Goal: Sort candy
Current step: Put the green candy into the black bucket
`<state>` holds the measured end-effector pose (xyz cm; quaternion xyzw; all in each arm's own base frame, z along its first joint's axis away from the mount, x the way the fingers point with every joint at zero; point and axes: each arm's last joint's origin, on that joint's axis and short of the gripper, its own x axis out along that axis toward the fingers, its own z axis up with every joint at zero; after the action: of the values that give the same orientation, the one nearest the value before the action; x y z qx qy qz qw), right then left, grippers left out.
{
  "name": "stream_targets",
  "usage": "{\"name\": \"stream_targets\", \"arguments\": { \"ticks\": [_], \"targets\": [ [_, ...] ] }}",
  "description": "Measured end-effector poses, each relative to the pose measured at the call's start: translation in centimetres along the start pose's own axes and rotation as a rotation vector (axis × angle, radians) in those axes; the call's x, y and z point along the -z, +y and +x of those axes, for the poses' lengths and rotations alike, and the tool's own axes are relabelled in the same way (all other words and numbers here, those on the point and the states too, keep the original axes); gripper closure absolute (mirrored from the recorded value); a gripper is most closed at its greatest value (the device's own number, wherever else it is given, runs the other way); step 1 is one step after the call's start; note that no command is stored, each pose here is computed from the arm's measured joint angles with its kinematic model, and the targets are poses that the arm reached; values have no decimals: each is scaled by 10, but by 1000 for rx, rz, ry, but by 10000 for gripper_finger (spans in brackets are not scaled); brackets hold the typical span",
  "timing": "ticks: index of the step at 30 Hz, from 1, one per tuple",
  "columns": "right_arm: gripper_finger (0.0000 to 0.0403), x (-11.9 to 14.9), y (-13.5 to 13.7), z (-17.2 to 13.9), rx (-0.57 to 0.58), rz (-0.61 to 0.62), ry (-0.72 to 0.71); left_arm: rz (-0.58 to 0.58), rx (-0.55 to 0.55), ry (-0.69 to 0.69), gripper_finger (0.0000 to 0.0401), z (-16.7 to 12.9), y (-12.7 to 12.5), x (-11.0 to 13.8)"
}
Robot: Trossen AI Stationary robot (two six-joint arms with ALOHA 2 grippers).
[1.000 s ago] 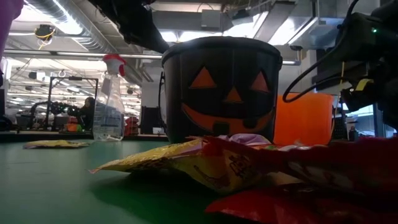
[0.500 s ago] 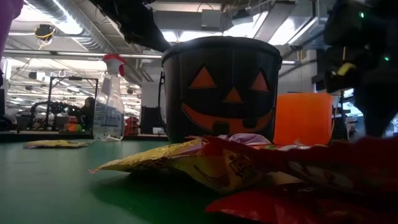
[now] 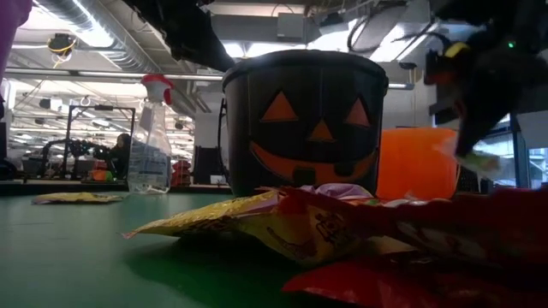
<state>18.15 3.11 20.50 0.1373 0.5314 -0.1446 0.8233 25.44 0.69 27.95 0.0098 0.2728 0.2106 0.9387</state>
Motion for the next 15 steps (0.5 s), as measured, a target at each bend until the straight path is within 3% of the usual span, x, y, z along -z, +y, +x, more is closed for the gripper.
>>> {"name": "stream_targets", "arguments": {
  "ticks": [8,15],
  "targets": [
    [394,-16,1,-32,-56,-54,-256,-7,0,0,270,0,0,0],
    [394,-39,11,-60,-216,-151,-619,-15,1,-8,270,0,0,-1]
  ]
}}
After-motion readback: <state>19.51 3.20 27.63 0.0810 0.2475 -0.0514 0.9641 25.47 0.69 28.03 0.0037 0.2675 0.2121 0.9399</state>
